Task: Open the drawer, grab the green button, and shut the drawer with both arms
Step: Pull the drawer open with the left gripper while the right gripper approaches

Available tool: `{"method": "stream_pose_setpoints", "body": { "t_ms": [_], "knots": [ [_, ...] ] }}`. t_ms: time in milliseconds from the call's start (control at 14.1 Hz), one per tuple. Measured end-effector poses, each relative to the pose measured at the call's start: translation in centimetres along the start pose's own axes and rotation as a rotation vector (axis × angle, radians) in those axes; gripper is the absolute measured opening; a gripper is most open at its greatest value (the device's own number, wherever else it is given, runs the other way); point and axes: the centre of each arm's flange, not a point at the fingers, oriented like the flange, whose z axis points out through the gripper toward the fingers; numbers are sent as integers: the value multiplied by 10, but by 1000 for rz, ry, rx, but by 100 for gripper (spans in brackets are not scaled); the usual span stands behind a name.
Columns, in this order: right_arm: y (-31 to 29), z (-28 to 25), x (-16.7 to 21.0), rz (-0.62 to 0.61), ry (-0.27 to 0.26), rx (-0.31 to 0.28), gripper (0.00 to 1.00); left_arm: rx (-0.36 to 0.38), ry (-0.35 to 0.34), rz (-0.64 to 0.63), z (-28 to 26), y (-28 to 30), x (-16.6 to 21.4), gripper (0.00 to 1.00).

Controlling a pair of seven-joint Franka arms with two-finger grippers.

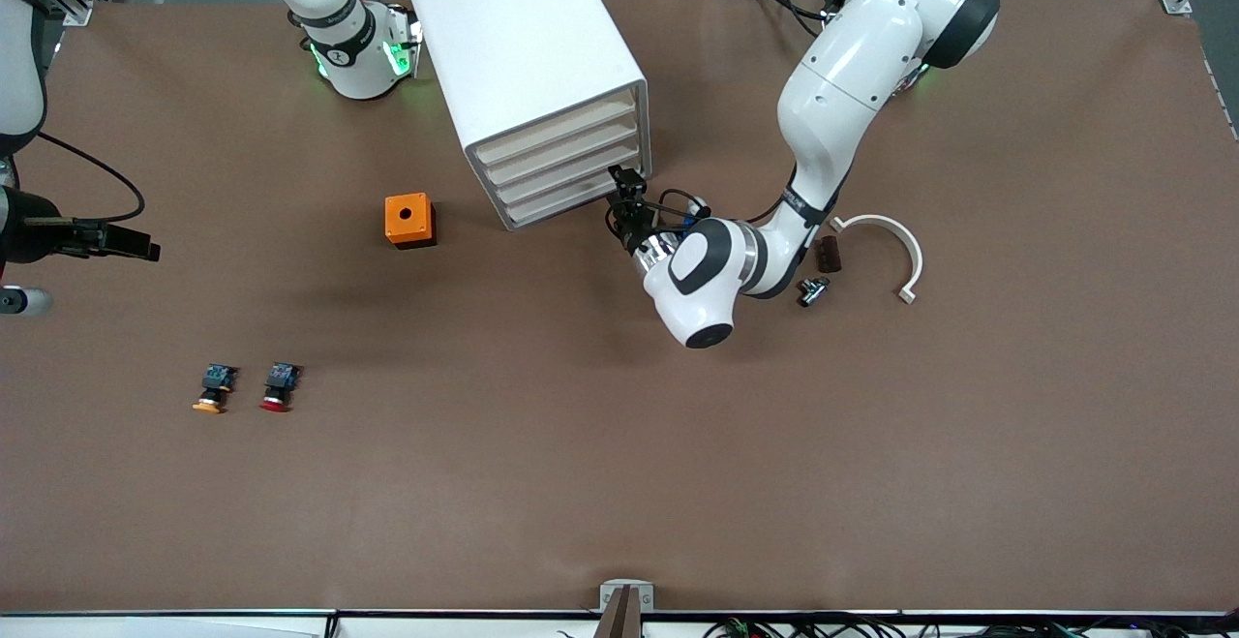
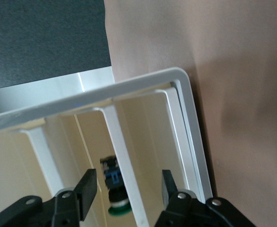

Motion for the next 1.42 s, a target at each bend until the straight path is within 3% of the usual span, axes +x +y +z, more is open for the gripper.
{"method": "stream_pose_setpoints", "body": {
  "t_ms": [213,709,1135,1419],
  "knots": [
    [-28,0,-3,139,-22,5,100,56,26,-14,16,2,6,61],
    [-63,-1,-7,182,-25,-6,100,95,39,-16,34,4,6,59],
    [-112,0,-13,282,-23,-13,100,112,38,-23,43,9,7,34],
    [-177,-1,-23,389,23,10,100,117,44,-20,49,7,4,28]
  ]
}}
